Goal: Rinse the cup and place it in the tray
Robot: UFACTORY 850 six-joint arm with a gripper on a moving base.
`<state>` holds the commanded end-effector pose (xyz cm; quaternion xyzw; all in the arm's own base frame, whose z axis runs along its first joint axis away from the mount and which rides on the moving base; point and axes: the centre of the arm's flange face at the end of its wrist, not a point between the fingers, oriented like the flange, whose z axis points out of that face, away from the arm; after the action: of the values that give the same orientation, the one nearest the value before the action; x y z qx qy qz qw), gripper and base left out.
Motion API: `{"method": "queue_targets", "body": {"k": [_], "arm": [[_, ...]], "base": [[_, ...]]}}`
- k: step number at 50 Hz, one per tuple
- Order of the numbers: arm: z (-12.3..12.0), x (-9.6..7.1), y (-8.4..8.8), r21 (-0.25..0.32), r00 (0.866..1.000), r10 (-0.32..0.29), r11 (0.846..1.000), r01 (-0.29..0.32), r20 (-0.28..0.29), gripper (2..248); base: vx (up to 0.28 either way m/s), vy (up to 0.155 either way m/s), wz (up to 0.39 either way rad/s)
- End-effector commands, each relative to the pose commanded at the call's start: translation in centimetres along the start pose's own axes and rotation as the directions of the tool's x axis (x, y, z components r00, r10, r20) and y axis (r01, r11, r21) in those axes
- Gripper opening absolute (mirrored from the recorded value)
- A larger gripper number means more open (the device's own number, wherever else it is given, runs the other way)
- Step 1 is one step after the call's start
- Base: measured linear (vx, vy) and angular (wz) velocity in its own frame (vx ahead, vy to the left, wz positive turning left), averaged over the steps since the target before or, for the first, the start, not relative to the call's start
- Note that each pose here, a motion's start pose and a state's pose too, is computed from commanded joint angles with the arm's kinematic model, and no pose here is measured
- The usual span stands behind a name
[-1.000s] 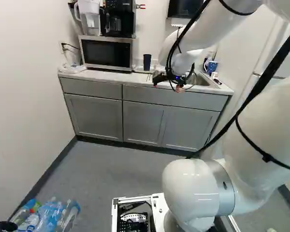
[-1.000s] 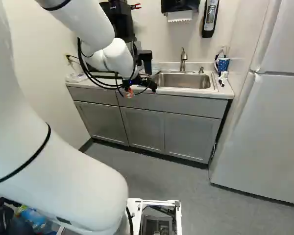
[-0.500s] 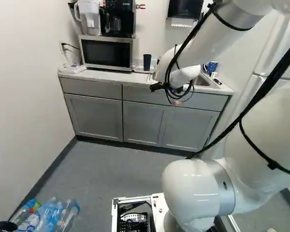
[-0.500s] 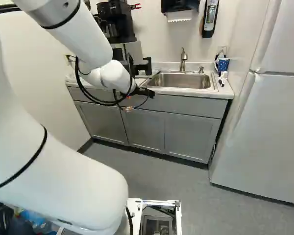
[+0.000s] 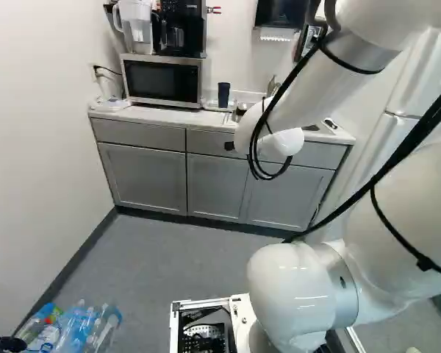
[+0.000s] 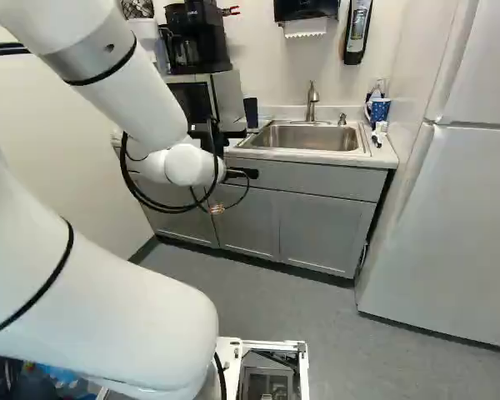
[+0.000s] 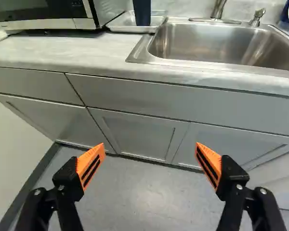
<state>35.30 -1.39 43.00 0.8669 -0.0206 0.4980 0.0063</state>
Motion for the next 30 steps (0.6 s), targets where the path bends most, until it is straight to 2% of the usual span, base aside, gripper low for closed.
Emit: {"method": "queue_targets", "body": {"k": [10, 30], "arm": [[-0.7, -2.2, -0.3, 0.008, 0.999, -0.006, 1.0, 0.006, -0.044, 247], [-1.9, -5.6, -0.7, 0.019, 0.994, -0.014, 1.0, 0.017, -0.112, 247]], "base": [[0.0, 0.0, 0.0], [0.0, 0.0, 0.0]]}}
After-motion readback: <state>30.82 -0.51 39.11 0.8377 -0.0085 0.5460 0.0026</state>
